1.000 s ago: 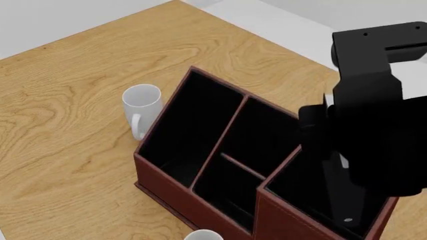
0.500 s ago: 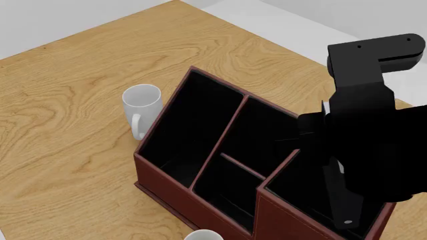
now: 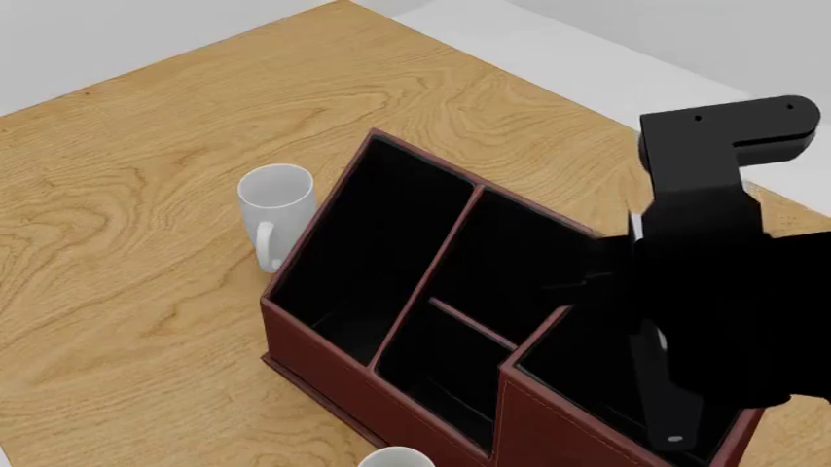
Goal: Pick up the book and place it in the right compartment of the caddy.
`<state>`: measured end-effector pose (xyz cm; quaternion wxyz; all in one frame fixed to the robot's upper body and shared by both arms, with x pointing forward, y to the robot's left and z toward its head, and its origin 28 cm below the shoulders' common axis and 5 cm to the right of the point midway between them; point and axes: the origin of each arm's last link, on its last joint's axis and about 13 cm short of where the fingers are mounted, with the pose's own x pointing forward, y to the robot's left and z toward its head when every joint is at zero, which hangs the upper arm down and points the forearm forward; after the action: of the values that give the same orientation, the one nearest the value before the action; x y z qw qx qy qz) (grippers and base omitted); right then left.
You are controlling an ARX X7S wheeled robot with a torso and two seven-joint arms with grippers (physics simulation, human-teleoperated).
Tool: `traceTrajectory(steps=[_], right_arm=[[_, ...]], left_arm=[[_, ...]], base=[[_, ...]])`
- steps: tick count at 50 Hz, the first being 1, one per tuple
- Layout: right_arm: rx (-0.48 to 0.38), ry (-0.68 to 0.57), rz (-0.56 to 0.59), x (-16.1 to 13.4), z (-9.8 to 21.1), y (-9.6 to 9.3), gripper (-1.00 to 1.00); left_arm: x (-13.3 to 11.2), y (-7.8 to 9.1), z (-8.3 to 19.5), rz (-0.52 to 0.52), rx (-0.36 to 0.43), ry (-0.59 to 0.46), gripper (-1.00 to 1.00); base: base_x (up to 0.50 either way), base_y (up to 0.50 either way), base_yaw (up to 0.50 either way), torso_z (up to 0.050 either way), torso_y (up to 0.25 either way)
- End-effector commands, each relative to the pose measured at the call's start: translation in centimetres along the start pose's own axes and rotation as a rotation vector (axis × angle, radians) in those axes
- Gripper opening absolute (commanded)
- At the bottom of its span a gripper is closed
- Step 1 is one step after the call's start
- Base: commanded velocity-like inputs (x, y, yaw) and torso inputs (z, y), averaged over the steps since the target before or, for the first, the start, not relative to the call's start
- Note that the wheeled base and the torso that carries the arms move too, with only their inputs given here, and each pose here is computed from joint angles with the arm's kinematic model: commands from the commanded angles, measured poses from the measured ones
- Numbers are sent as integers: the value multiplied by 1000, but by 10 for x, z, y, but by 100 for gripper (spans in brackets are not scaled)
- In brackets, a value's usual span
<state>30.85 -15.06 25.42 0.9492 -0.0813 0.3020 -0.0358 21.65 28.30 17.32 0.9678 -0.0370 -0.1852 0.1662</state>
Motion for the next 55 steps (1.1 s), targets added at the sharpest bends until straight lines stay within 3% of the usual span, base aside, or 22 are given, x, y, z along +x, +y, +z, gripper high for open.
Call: traceTrajectory(steps=[1,30,55], right_arm=[[-17,-29,-41,9,-2,-6,-100],[-7,10,-33,42,-25,-5,-100],[3,43,-28,52,-35,-5,-100]], left_arm=[[0,0,0,0,4,-1,100],[0,-3,-5,-7,28,5,100],[2,-4,-8,-12,34,10,100]], base=[[0,0,0,0,0],[0,0,0,0,1],[0,0,0,0,1]])
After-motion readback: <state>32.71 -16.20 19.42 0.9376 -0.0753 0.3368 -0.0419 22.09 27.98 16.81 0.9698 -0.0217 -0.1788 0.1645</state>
